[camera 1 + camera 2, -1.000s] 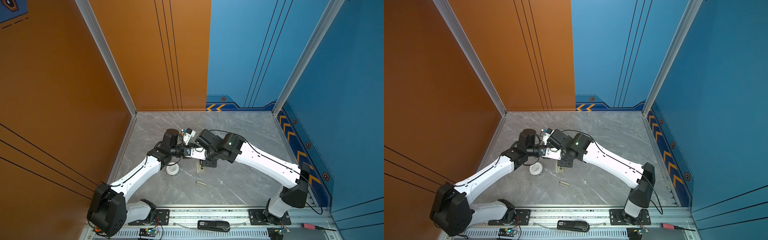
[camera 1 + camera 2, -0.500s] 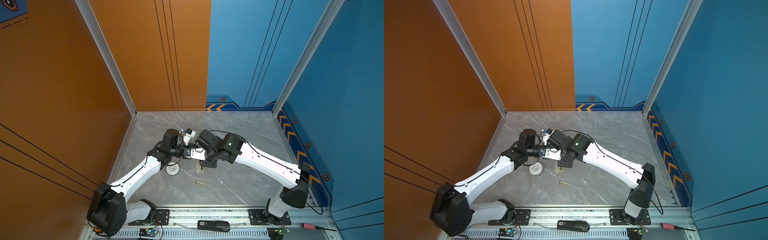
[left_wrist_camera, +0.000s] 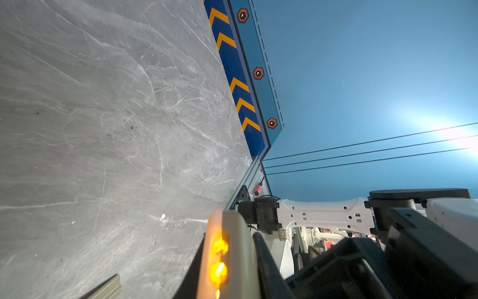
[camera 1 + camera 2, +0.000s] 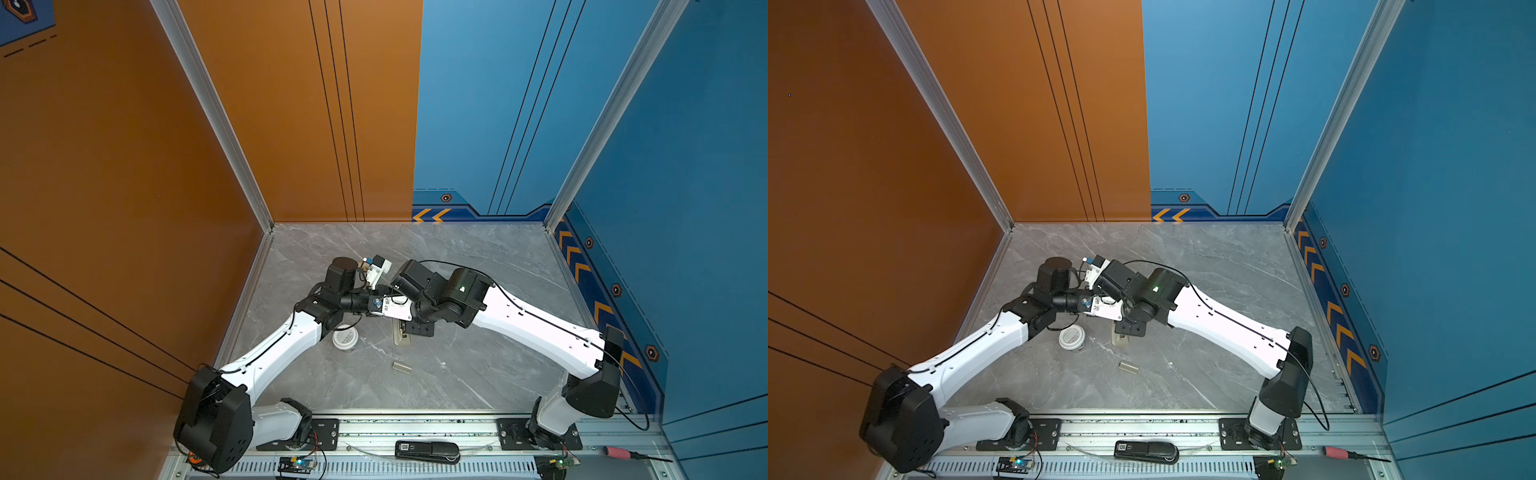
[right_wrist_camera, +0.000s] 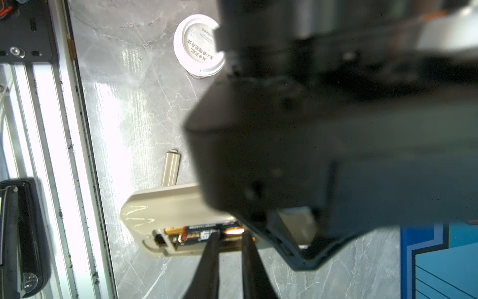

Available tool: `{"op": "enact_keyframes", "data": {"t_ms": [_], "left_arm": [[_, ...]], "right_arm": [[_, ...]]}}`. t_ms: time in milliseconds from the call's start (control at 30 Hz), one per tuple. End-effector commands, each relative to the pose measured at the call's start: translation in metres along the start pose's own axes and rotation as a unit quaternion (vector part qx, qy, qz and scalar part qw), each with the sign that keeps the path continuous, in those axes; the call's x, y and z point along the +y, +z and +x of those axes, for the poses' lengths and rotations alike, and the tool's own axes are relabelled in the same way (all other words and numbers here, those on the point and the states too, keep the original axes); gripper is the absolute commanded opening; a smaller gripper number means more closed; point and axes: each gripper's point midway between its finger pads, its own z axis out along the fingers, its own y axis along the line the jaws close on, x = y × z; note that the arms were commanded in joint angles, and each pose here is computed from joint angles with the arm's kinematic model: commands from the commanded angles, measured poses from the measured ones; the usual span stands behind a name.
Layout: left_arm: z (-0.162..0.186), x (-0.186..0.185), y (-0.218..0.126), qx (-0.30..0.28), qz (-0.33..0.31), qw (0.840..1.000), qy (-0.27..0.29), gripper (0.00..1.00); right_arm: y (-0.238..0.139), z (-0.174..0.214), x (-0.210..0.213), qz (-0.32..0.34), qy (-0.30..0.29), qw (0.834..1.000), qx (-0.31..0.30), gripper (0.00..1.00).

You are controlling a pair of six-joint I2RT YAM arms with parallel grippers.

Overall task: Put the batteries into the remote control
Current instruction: 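Open and lift the right gripper off the remote while the left gripper lowers it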

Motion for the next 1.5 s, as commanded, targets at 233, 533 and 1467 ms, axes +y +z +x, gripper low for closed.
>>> {"op": "enact_keyframes", "data": {"t_ms": [233,533,1467], "left_arm": [[-0.010,-0.054,-0.015,-0.014,0.082,0.994,0.077,0.00],[-0.017,-0.042,-0.027,-0.036,0.065,0.995,0.071,0.00],[-0.028,0.012,-0.057,-0.115,-0.056,0.991,0.032,0.00]], "right_arm": [[-0.016,-0.011,-0.022,0.048,0.049,0.997,-0.029,0.53],[-0.047,-0.017,-0.040,0.096,0.104,0.987,-0.073,0.63],[-0.040,0.076,-0.074,0.149,0.397,0.903,-0.065,0.84]]}}
